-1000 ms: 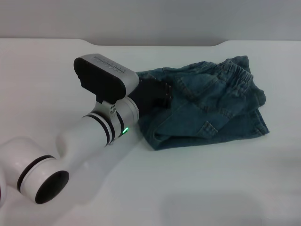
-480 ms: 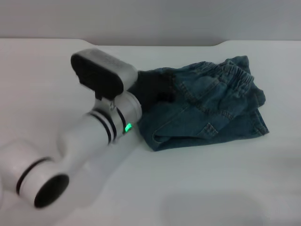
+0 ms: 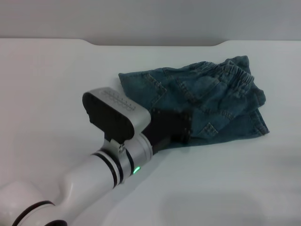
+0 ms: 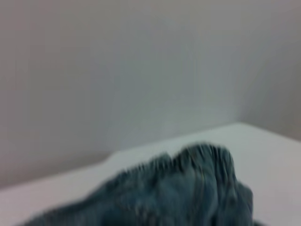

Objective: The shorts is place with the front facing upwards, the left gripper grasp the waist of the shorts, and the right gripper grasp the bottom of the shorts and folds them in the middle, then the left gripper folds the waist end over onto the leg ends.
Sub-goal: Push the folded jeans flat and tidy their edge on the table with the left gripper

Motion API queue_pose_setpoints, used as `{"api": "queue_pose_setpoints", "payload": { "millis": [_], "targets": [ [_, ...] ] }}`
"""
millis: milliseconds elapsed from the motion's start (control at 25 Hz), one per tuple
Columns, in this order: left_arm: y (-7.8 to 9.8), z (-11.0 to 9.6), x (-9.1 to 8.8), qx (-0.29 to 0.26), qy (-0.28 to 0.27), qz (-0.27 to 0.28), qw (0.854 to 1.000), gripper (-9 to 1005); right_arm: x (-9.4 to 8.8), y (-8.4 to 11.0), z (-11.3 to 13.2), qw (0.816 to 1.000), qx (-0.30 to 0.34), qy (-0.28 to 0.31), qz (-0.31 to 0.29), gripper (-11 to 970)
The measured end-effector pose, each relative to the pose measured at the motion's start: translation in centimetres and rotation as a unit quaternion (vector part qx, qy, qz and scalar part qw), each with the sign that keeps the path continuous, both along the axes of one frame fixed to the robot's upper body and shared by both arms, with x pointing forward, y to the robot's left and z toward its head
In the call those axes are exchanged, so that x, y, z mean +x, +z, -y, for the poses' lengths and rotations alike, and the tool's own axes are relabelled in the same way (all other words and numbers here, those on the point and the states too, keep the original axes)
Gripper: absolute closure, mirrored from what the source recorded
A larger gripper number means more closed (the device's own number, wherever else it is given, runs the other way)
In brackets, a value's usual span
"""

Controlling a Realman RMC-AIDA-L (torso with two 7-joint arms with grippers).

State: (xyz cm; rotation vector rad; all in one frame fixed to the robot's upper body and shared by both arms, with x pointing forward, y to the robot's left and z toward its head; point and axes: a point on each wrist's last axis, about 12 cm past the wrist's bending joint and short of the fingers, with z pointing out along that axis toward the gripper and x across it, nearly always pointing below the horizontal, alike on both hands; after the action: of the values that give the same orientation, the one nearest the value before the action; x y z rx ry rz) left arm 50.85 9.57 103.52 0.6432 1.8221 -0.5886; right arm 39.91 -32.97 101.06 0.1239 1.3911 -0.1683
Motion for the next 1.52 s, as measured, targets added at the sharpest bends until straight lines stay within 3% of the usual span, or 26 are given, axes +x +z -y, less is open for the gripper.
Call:
{"api": "queue_pose_setpoints", "payload": {
  "millis": [400,680,1520],
  "targets": [
    [-1.6,-1.1,1.5,0.018,0.015,-0.034,0.999,919,0.1,0.0,-0.1,1.0,-0.001,0.002,0.0,959],
    [-1.3,-1.5,3.3,0.034,0.016,-0.019,0.999,916,0.1,0.0,-0.2,1.0,0.001,0.003,-0.001,958],
    [-0.3,-2.0,5.1,0.027,0.026,0.015,0.999,905,0.2,0.0,-0.3,1.0,0.002,0.007,-0.001,960]
  ]
}}
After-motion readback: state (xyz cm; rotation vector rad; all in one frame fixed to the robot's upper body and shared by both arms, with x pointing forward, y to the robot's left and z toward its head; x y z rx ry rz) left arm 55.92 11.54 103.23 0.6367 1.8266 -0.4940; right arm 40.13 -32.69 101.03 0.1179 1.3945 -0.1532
